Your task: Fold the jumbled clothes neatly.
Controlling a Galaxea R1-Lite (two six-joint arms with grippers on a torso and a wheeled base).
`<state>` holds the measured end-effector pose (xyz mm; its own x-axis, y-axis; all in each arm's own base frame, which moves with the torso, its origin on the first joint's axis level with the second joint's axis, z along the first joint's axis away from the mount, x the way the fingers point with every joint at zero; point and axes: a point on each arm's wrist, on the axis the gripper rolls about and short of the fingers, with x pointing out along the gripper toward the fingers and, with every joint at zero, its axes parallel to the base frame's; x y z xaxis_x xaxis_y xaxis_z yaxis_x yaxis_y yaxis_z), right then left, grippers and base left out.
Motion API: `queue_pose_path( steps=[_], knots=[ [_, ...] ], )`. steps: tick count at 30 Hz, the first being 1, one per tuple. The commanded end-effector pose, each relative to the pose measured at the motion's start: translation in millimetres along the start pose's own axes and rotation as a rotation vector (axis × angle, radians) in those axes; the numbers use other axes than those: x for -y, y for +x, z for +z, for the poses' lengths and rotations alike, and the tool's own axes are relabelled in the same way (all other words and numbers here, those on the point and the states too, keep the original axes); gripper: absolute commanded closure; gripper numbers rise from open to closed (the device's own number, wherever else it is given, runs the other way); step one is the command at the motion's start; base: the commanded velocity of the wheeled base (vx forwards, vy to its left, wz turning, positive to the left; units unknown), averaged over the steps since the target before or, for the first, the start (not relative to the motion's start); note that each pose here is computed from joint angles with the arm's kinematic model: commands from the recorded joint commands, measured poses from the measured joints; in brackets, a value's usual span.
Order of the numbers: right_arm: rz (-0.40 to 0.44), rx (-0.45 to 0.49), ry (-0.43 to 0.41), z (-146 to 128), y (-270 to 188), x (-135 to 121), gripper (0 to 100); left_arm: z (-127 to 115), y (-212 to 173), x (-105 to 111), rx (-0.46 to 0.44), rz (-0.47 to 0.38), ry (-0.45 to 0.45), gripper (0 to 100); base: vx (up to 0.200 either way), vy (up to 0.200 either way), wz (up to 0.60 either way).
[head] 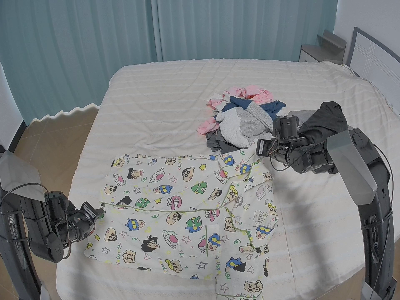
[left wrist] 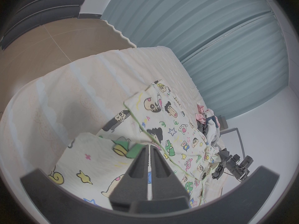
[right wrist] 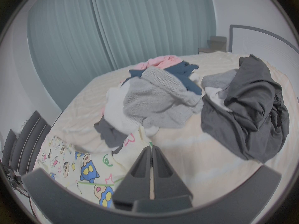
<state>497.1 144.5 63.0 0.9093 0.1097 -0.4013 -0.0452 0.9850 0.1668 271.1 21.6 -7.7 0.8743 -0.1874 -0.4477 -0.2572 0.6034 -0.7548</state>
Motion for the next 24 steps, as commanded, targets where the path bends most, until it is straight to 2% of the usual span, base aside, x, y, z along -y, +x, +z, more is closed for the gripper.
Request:
queue_pose_path(
  steps=[1, 13, 14, 22, 24],
  knots=[
    [-0.007, 0.036, 0.002, -14.4, 15.4, 9.5, 100, 1.1, 0.2, 1.0, 0.012, -0.011, 0.005, 100, 0.0, 0.0, 0.0],
    [-0.008, 0.083, 0.013, -18.5, 25.1, 17.5, 100, 1.1, 0.2, 1.0, 0.012, -0.011, 0.005, 100, 0.0, 0.0, 0.0],
    [-0.008, 0.09, 0.015, -17.1, 25.2, 18.8, 0, 1.1, 0.2, 1.0, 0.012, -0.011, 0.005, 100, 0.0, 0.0, 0.0],
    [-0.014, 0.141, 0.042, 2.8, 15.0, 26.2, 0, 1.4, 0.5, 1.1, 0.013, -0.012, 0.004, 100, 0.0, 0.0, 0.0],
    [-0.024, 0.122, 0.055, 1.6, 8.6, 29.7, 0, 1.2, 0.2, 1.0, 0.013, -0.01, 0.005, 100, 0.0, 0.0, 0.0]
  ],
)
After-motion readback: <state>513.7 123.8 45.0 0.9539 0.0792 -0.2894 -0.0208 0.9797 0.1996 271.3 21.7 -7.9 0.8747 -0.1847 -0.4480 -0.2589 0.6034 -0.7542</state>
